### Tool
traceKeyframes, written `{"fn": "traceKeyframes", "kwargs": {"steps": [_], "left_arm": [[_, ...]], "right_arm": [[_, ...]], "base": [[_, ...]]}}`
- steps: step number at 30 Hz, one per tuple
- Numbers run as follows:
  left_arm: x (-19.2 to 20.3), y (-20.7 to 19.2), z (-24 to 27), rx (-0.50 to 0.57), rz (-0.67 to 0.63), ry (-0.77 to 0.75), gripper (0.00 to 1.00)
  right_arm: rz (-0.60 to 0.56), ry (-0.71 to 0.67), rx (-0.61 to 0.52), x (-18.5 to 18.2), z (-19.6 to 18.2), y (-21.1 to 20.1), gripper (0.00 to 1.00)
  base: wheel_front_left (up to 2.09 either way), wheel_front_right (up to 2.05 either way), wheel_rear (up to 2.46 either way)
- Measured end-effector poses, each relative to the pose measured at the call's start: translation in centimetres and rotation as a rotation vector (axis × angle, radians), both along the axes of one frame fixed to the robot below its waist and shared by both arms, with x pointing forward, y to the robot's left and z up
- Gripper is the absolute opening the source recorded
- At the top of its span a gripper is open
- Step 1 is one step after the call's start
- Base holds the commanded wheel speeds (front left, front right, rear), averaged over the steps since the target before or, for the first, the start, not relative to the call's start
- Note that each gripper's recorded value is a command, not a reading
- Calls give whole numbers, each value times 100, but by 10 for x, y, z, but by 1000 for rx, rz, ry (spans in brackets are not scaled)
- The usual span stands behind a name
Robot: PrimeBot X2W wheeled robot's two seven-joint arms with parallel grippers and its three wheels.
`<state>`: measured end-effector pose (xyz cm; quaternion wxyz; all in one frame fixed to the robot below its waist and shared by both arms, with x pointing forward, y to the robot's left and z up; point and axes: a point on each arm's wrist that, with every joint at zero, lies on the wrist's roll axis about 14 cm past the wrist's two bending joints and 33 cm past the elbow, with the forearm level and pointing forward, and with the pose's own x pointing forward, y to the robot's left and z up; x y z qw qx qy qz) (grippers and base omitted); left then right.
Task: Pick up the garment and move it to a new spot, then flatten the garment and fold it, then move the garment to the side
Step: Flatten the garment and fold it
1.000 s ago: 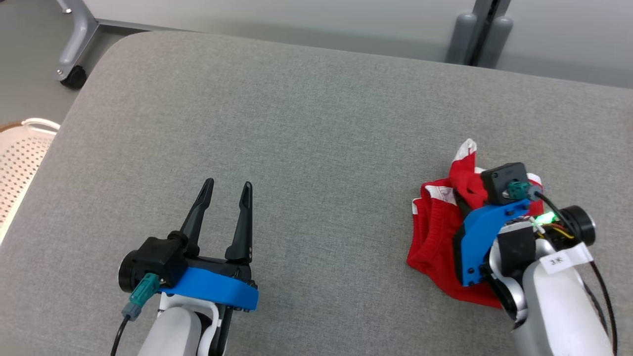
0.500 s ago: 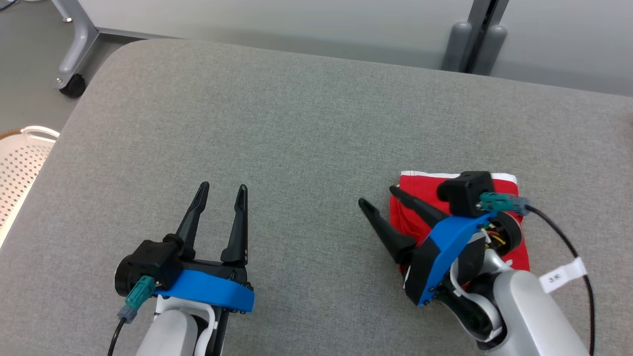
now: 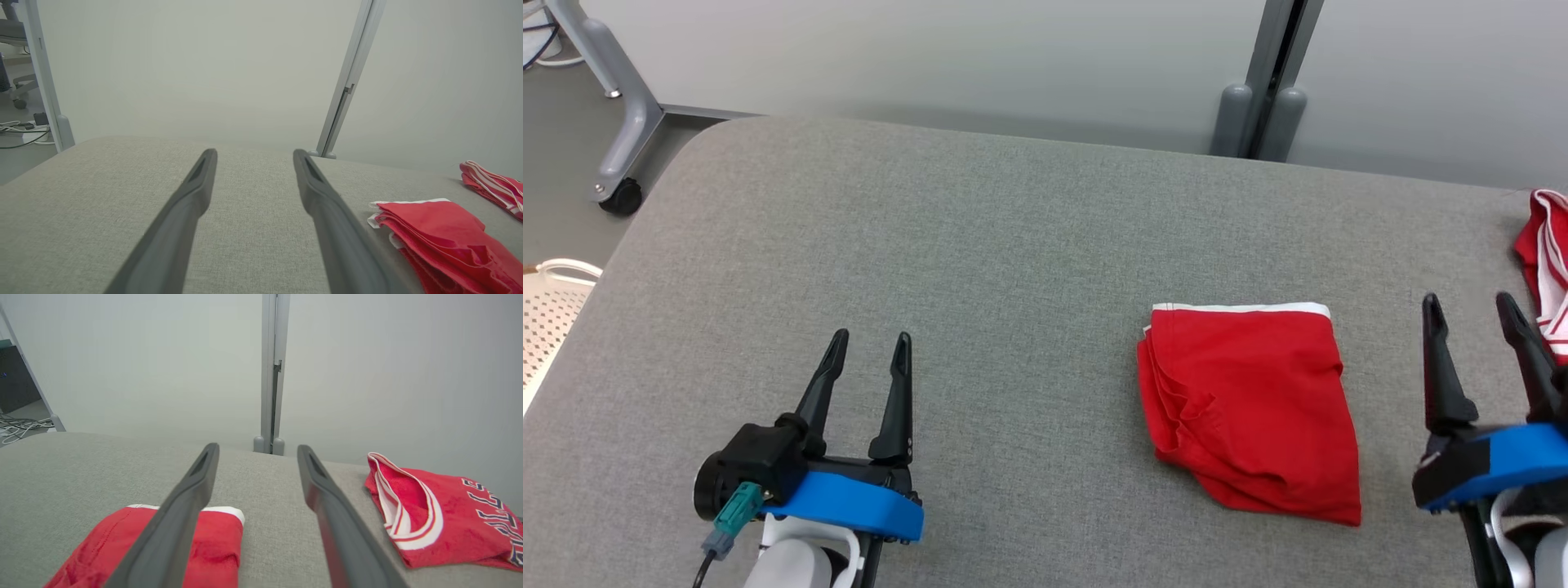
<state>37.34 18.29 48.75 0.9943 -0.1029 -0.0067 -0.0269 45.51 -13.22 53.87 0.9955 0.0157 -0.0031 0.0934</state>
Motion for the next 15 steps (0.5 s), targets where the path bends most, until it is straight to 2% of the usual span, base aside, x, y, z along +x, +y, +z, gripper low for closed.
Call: {"fn": "traceKeyframes", "kwargs": {"steps": [6, 12, 14, 15], "left_arm": [[-4, 7, 0, 4, 16, -2, 100], [-4, 7, 0, 7, 16, -4, 100], [-3, 6, -1, 6, 14, -1, 100], [-2, 6, -2, 6, 13, 2, 100]], "right_arm": [[-64, 32, -26, -23, -29, -26, 100], [-35, 125, -31, -38, -64, -18, 100], [1, 172, -43, -39, -80, -6, 38], [20, 186, -45, -37, -85, 1, 0]], "base": [[0, 0, 0], [0, 0, 0], [0, 0, 0], [0, 0, 0]]}}
